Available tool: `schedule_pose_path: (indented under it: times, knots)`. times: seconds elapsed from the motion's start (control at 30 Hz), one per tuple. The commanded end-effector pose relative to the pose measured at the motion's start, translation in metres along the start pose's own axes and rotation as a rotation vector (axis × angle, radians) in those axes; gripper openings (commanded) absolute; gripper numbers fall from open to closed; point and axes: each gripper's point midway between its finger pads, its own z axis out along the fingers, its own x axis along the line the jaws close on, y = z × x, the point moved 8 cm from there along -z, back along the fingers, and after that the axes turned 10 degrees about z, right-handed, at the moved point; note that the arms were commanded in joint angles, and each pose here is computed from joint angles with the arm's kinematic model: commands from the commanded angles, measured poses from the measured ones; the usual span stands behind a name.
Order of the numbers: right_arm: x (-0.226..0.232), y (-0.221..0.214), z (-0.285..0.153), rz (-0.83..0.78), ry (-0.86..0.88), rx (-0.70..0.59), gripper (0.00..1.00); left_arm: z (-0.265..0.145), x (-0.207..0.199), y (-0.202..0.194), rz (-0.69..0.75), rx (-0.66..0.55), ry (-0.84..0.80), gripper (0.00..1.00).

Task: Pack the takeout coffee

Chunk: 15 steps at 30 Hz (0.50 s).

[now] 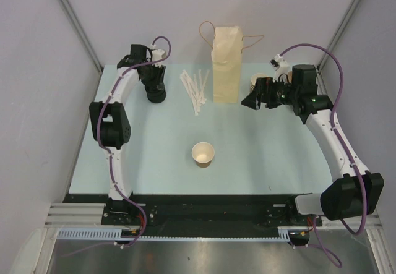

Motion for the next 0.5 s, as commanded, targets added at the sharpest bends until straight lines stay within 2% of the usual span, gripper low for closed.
schedule_pose_path:
  times: [0.0, 0.47]
  knots:
    - [0.0017, 0.0025, 0.0036, -0.021, 0.028, -0.005, 1.0, -0.0002, -0.0001, 0.0123, 0.026, -0.034, -0.001, 0.48]
    - [0.0006, 0.0021, 0.0061, -0.016, 0.04, 0.002, 1.0, 0.006, -0.0011, 0.0107, 0.023, -0.028, -0.01, 0.38]
